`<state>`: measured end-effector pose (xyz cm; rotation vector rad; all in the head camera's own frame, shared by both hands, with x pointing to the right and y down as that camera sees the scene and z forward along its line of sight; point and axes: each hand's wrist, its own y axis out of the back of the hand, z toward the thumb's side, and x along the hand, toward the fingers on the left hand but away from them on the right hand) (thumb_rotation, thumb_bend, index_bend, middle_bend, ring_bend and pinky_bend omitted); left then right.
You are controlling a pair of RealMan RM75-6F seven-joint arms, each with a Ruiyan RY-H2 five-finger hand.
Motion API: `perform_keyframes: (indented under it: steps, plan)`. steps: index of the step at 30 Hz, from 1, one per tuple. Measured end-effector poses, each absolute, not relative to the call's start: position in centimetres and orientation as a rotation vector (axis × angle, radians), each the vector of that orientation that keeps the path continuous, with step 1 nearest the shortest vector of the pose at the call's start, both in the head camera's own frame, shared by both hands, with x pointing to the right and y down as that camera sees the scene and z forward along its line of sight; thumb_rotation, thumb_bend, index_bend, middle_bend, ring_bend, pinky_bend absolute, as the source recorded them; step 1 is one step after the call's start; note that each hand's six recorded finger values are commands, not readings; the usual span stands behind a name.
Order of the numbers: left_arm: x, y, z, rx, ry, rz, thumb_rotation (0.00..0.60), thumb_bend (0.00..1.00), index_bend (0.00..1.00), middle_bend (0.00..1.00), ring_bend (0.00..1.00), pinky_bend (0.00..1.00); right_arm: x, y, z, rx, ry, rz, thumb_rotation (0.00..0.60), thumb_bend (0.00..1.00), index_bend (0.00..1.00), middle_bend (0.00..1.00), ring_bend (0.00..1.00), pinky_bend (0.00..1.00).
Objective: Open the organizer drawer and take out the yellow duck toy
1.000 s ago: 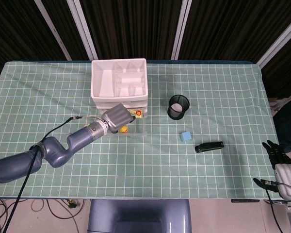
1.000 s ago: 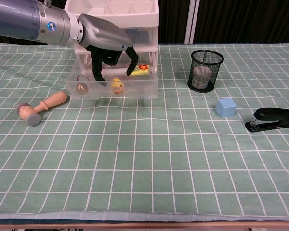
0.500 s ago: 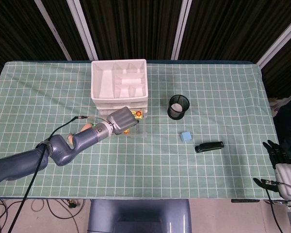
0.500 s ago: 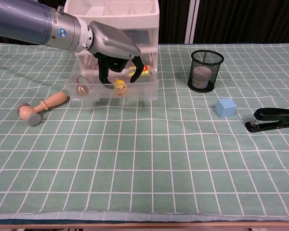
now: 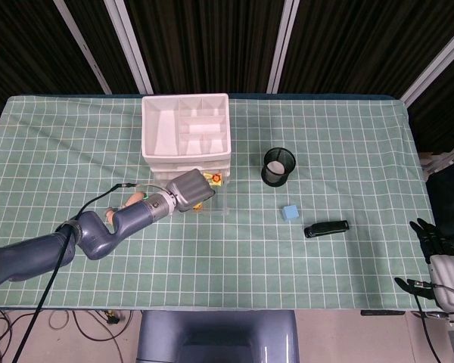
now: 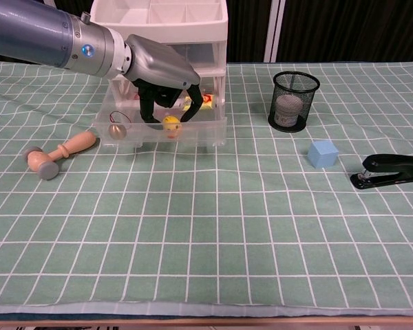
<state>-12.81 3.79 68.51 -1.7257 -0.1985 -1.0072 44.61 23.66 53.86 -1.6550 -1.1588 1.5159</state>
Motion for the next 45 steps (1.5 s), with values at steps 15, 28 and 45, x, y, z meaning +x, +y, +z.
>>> perform_keyframes:
  steps: [15, 28, 45]
  plan:
    - [-12.8, 2.5, 67.4, -1.718, -0.128, -0.997, 0.6, 0.33, 0.53, 1.0, 1.0, 1.0, 44.6, 23.6, 53.8, -1.658, -1.164, 1.517, 0.6, 0.07, 0.0, 0.0, 0.0, 0.23]
    - [-12.6, 1.9, 63.6, -1.73, 0.019, -0.924, 0.6, 0.34, 0.53, 1.0, 1.0, 1.0, 44.7, 23.6, 53.8, -1.655, -1.167, 1.516, 0.6, 0.07, 0.0, 0.0, 0.0, 0.23]
    - [-11.0, 8.6, 59.7, -1.809, -0.062, -0.797, 0.6, 0.35, 0.53, 1.0, 1.0, 1.0, 44.7, 23.5, 53.8, -1.657, -1.174, 1.517, 0.6, 0.07, 0.0, 0.0, 0.0, 0.23]
